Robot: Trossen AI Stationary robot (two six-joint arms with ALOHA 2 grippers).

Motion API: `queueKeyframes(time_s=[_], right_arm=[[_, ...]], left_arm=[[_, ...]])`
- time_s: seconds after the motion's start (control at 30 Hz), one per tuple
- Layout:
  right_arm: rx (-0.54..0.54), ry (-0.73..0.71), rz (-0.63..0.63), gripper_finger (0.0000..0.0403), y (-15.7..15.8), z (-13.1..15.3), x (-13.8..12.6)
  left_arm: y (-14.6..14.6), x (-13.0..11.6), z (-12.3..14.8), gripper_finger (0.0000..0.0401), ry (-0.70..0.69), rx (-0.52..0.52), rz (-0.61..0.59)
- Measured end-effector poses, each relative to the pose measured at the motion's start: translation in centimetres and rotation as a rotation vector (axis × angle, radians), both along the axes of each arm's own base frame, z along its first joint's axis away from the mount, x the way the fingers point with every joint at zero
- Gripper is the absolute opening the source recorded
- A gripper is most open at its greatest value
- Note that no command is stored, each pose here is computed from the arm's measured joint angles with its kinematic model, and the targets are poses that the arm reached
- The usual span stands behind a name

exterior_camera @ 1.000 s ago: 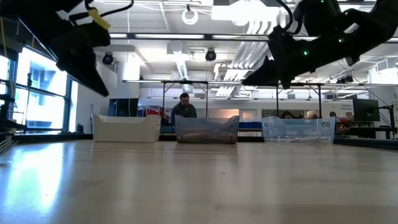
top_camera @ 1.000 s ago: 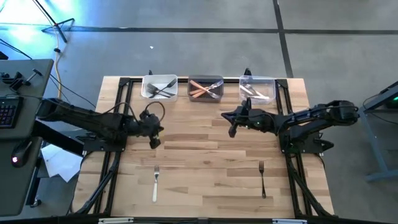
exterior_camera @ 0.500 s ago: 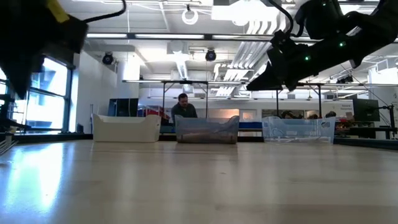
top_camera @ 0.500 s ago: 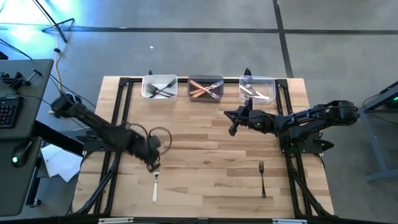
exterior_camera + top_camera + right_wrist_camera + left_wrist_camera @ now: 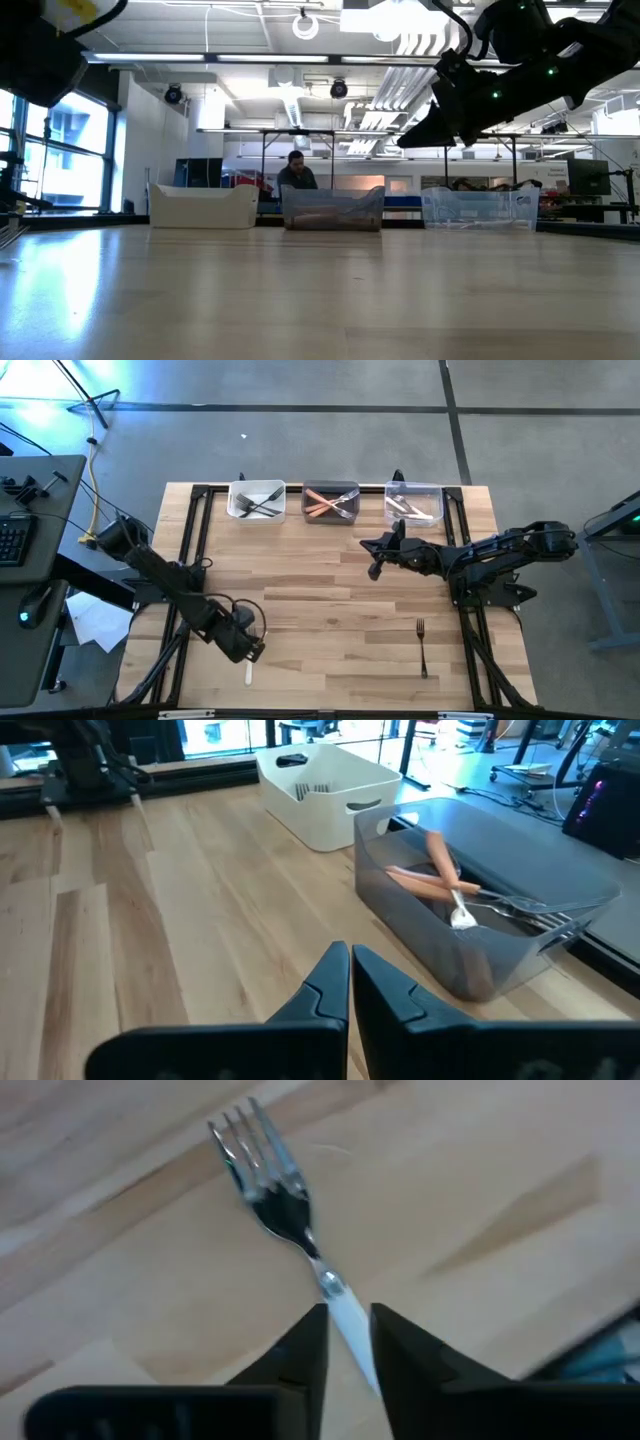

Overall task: Sort silverware by color (type)
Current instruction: Put the white fork into the transparent bin

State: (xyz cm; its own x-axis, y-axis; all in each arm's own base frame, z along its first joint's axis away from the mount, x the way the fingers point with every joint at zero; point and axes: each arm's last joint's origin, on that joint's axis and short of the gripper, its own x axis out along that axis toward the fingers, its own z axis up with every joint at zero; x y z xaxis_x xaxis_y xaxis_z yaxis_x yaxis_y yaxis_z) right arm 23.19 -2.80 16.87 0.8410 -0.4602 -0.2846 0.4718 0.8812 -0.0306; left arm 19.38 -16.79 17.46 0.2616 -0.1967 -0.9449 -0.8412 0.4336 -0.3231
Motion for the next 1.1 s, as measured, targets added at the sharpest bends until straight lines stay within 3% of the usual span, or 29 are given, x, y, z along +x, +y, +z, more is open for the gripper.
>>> queueKeyframes(time_s=[0.23,0.43,0.83,1.1], right_arm=[[0.018,-0.009,0.032,0.0,1.0,0.0,0.1],[0.003,-0.003,0.0,0.0,2.0,-0.1,0.0],[-0.007,-0.002,-0.013,0.0,3.3,-0.2,-0.1],[-0.002,-0.003,0.006,0.0,3.8,-0.2,-0.1]], left_arm=[[-0.6,0.5,-2.0,0.0145,0.063,0.018,-0.017],[-0.8,0.7,-3.0,0.0171,0.087,0.032,-0.033],[-0.8,0.9,-3.8,0.0159,0.107,0.082,-0.11],[-0.7,0.6,-4.0,0.0113,0.127,0.092,-0.218]])
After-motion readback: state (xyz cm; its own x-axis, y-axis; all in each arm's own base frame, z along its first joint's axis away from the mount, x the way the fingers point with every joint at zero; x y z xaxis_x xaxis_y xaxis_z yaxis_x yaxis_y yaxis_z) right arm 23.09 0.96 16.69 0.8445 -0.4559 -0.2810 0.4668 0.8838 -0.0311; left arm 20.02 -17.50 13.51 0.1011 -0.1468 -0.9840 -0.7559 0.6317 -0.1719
